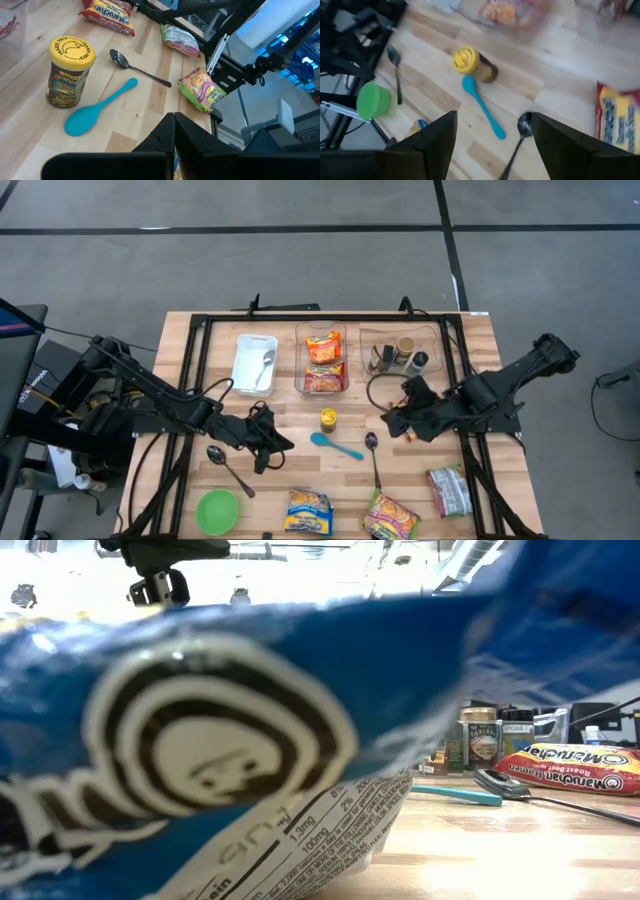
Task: Pick & Place Food Item
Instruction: Put the right black spoon into the white bin
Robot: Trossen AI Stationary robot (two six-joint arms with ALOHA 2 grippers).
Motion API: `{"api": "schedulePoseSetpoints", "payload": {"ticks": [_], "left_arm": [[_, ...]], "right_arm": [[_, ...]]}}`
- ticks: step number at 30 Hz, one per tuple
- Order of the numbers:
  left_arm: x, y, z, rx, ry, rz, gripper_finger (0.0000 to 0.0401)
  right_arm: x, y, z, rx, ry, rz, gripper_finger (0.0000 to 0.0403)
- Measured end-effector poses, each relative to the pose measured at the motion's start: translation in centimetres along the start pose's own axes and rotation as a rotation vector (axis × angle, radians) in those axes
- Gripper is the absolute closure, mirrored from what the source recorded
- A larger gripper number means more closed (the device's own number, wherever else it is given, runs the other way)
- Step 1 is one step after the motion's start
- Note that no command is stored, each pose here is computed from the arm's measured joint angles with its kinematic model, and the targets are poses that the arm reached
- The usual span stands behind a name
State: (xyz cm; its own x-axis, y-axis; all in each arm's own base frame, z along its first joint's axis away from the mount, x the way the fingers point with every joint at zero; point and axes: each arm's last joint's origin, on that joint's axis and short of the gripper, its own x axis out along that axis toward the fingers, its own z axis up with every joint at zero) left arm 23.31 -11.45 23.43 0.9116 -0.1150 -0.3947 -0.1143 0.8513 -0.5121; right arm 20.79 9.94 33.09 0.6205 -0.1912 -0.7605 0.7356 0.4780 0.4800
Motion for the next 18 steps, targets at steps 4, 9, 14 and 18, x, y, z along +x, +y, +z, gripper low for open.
{"api": "schedulePoseSetpoints", "payload": {"ticks": [4,9,14,18], "left_arm": [[0.0,0.2,-0.2,0.012,0.024,0.022,0.0401],[0.0,0.5,-0.7,0.03,0.085,0.036,0.0401],[-0.1,0.7,-1.1,0.041,0.154,0.016,0.0401],[-0.1,0.9,-1.3,0.049,0.182,0.032,0.0401]], "right_arm": [[2.4,0.8,-1.4,0.03,0.068,-0.073,0.0153],[5.8,1.5,-3.3,0.092,0.13,-0.186,0.0153],[9.0,2.0,-5.3,0.154,0.181,-0.304,0.0153],[11.4,2.4,-6.5,0.177,0.168,-0.38,0.0154]]}}
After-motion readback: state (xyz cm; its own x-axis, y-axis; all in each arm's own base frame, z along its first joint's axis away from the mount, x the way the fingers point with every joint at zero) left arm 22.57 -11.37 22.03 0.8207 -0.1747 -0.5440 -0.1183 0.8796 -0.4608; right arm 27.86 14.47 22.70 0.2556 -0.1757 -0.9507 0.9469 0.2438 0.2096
